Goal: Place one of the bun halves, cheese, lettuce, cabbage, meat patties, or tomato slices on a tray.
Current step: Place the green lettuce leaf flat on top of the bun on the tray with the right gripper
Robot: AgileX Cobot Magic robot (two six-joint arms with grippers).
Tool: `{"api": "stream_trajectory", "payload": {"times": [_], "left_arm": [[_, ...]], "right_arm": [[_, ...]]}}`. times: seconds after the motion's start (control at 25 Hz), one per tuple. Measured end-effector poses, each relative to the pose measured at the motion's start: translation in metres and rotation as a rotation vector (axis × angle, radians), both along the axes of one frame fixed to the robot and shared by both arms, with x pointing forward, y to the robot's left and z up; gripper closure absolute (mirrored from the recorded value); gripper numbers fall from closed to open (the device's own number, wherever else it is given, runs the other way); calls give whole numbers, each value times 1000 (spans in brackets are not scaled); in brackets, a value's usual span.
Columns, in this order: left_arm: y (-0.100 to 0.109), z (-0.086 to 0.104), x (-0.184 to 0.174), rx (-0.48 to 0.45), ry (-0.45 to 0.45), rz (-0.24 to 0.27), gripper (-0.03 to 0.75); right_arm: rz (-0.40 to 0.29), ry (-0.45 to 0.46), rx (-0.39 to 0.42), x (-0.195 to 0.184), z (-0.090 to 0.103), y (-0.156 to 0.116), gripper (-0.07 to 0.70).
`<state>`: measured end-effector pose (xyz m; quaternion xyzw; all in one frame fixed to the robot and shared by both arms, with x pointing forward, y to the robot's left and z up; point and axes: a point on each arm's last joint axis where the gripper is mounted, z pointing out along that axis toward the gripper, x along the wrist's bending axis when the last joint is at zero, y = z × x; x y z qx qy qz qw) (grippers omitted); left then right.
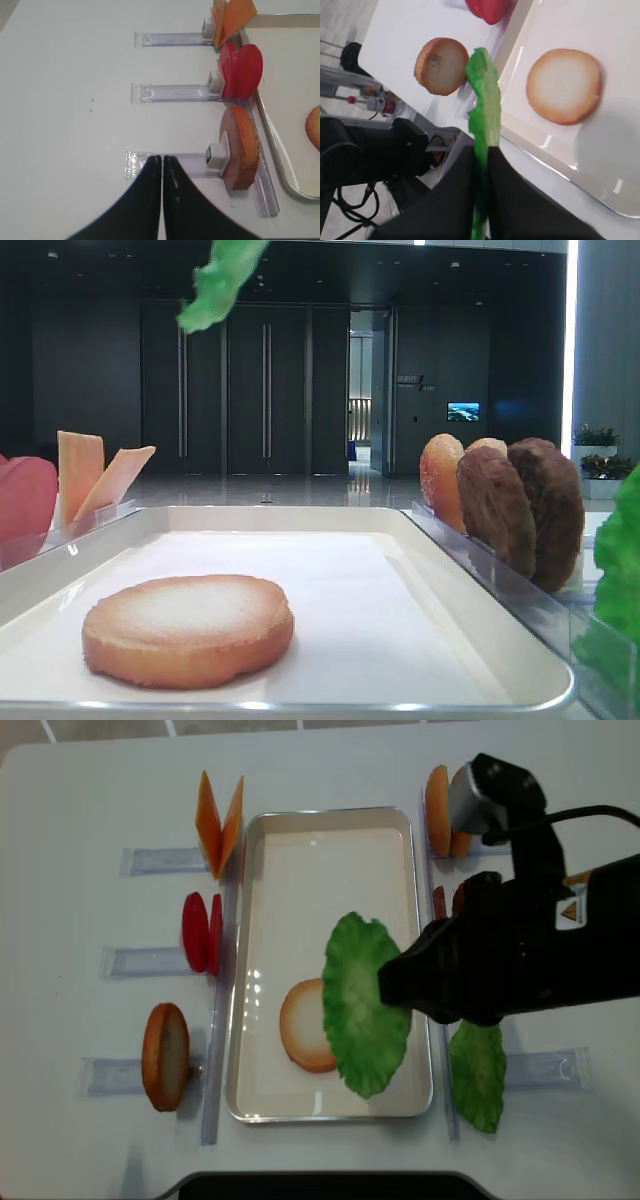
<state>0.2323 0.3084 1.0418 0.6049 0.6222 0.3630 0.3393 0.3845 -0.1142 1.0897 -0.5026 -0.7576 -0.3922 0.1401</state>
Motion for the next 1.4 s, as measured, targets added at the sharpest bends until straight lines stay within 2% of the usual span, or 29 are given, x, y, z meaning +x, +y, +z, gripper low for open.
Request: {"api": "stream_trajectory", "payload": {"times": [0.24,0.36,0.64,0.76,1.12,1.4], "left_arm": [[0,0,0,0,0,0,715],[0,0,0,0,0,0,715],[0,0,0,0,0,0,715],[0,0,0,0,0,0,715],[0,0,0,0,0,0,715],[0,0,0,0,0,0,715]], "right_arm": [[134,43,110,17,-24,33,604],[153,54,148,28,-40,47,604],[205,65,134,47,-84,67,604],[205,63,130,55,-98,70,604],[145,5,153,75,-102,61,604],[148,1,171,75,-101,62,604]]}}
